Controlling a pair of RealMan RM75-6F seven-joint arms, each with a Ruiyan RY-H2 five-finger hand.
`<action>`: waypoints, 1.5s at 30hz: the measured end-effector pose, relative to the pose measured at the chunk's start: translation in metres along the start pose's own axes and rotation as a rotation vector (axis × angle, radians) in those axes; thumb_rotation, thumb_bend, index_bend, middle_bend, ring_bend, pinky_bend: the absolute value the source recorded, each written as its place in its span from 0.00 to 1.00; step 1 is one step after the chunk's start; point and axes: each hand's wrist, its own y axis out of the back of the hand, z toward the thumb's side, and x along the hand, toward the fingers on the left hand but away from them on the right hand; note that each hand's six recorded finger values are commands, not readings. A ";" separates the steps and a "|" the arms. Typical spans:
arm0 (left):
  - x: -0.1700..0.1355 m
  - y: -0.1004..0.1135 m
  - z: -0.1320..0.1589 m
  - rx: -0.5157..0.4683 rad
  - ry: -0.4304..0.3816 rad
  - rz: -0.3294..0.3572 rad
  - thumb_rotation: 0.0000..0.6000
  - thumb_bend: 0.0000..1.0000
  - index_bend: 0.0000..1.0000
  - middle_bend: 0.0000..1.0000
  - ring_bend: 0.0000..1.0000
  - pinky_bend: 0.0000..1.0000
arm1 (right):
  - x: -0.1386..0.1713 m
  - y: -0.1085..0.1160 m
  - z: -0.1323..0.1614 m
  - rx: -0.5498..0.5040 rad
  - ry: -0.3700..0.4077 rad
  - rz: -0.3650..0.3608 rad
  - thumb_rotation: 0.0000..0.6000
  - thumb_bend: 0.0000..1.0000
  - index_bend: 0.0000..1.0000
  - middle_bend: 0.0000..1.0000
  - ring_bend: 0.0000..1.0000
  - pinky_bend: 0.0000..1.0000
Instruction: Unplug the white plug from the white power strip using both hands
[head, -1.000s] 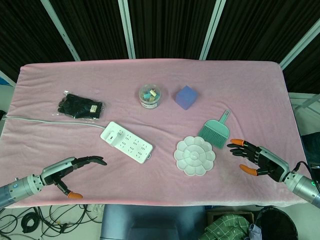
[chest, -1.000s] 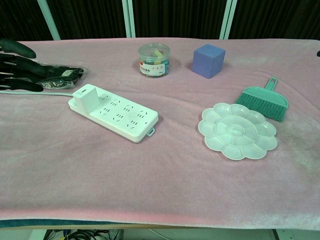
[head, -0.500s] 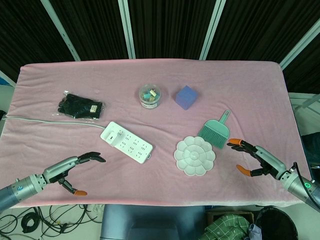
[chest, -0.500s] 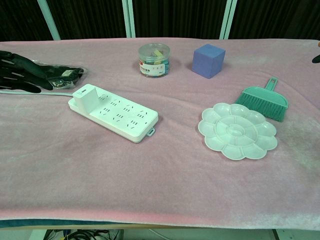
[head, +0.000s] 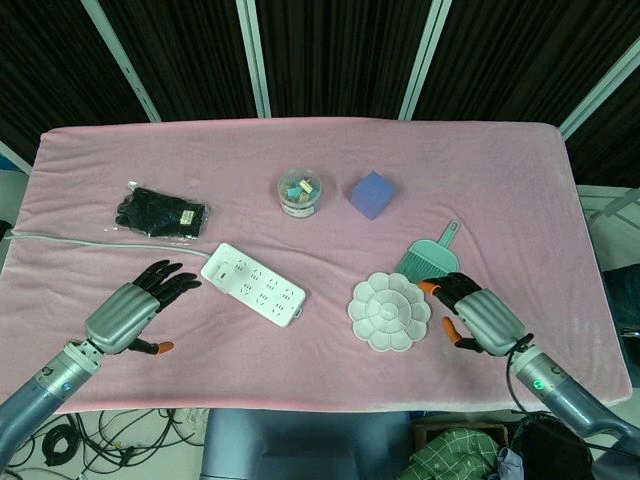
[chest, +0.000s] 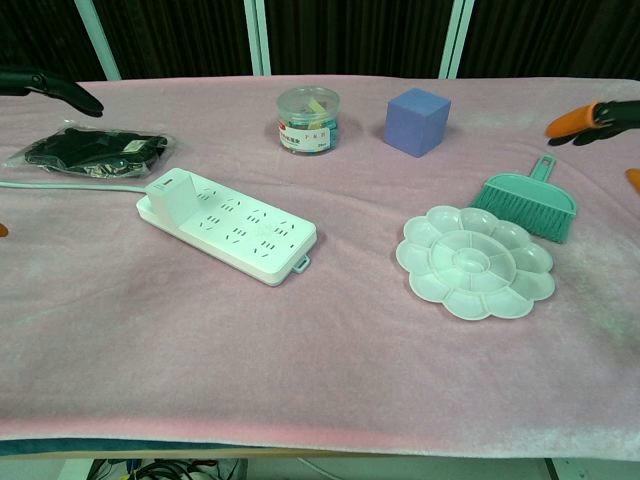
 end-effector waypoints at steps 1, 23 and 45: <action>0.000 -0.001 -0.001 0.033 0.018 0.013 1.00 0.08 0.13 0.09 0.00 0.00 | -0.005 -0.006 0.005 0.046 0.007 -0.008 1.00 0.66 0.13 0.11 0.12 0.09; 0.015 -0.039 -0.031 0.152 0.190 0.082 1.00 0.08 0.13 0.09 0.00 0.00 | -0.148 -0.076 0.150 0.267 0.133 -0.101 1.00 0.68 0.13 0.11 0.12 0.09; 0.055 -0.050 -0.029 0.158 0.155 0.058 1.00 0.09 0.14 0.11 0.00 0.00 | -0.195 -0.094 0.205 0.294 0.148 -0.026 1.00 0.68 0.13 0.11 0.12 0.08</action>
